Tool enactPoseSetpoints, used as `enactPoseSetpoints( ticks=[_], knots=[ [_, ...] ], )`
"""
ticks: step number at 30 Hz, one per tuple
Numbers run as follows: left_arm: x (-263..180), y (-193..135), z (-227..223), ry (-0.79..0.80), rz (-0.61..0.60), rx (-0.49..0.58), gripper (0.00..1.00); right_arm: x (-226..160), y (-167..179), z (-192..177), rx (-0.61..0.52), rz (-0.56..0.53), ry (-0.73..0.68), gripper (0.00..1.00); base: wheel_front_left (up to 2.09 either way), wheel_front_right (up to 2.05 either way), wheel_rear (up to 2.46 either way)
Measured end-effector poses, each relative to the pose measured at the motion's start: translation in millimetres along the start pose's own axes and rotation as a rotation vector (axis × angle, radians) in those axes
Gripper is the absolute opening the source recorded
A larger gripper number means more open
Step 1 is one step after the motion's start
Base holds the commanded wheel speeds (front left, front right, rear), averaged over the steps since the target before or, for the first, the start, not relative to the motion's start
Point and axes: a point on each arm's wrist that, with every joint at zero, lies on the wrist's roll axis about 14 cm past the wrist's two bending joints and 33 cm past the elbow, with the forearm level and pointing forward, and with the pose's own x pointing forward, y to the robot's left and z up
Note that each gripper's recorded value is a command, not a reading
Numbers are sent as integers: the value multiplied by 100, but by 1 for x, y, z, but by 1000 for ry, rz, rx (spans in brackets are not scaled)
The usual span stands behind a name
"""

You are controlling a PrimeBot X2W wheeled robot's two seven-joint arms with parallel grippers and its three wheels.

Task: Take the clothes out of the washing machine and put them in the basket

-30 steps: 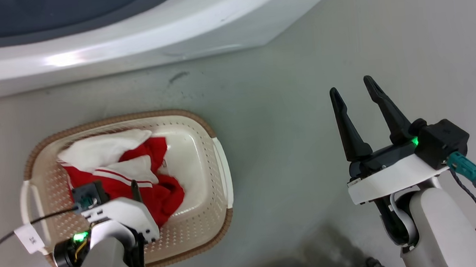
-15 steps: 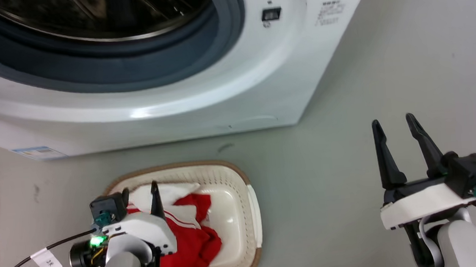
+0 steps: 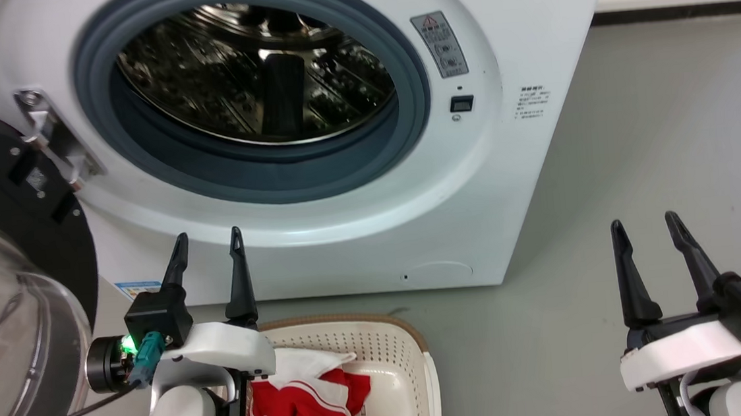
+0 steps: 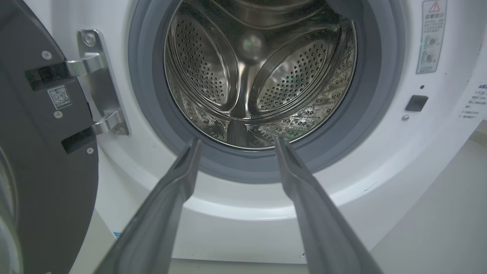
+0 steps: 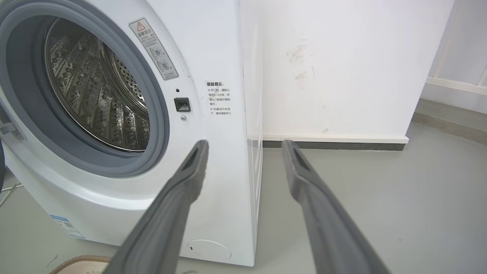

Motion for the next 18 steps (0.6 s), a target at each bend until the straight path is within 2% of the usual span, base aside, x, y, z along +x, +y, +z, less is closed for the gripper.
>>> enactPoseSetpoints(
  ticks=[7, 18],
  knots=[
    [-21, -5, 38, -109, -25, 55, 100, -15, 5, 15, -11, 13, -25, 100, 0, 0, 0],
    [-39, 1, 33, -90, -20, 85, 100, -31, 3, 17, -10, 2, -15, 100, 0, 0, 0]
  ],
)
